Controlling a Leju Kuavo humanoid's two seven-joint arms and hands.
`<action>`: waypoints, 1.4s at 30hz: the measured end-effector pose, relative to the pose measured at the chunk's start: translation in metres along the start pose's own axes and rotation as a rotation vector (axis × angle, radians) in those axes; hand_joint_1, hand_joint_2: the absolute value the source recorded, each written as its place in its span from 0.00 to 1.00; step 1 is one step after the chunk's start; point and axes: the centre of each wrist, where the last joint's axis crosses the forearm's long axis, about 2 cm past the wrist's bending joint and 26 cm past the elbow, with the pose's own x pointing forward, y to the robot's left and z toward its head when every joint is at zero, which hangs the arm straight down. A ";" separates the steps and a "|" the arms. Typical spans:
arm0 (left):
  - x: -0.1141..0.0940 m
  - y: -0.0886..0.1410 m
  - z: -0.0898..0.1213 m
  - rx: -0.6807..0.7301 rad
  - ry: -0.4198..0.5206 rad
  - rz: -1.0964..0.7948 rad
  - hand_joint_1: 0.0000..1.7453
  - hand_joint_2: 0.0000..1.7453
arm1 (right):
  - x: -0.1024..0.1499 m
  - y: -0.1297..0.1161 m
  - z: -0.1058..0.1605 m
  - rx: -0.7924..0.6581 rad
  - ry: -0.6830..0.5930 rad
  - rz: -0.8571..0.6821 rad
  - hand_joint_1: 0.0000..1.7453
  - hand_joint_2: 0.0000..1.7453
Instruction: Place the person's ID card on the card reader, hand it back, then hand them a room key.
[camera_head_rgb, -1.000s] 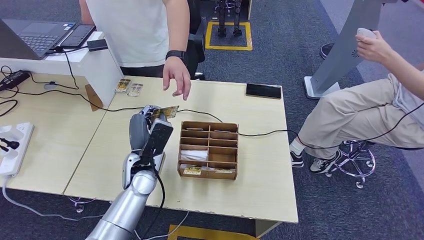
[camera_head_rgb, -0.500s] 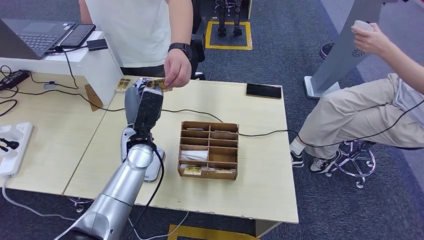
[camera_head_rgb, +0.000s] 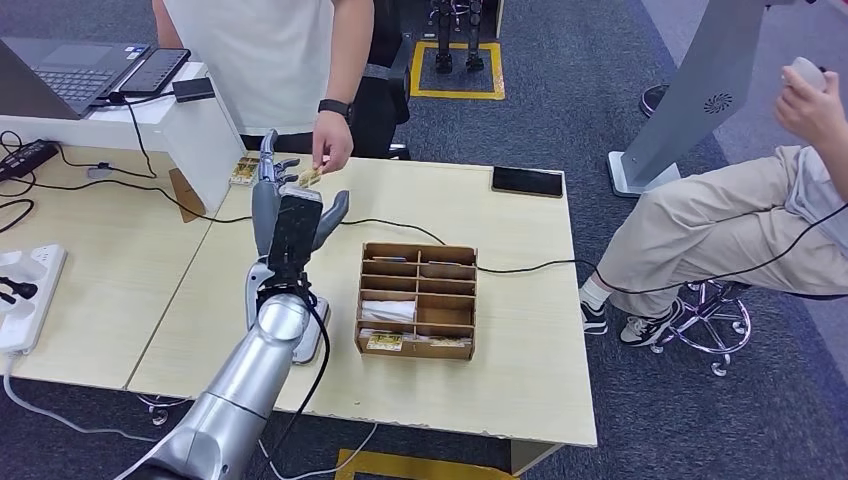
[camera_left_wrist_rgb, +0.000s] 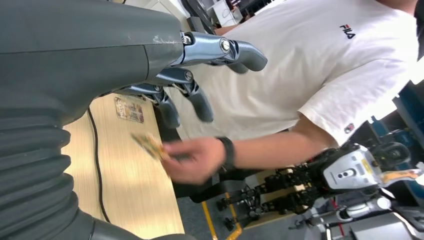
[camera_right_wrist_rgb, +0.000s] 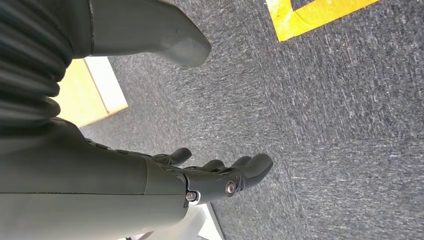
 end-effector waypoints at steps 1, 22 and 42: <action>0.000 0.000 0.007 -0.002 -0.010 0.014 0.00 1.00 | 0.000 0.000 0.000 0.000 0.001 -0.001 0.00 1.00; 0.042 0.022 0.125 -0.278 -0.331 0.376 0.00 1.00 | -0.013 0.001 0.003 0.003 0.000 0.000 0.00 1.00; 0.040 0.026 0.144 -0.539 -0.530 -0.079 0.00 1.00 | -0.012 -0.004 0.000 -0.012 -0.023 0.038 0.00 1.00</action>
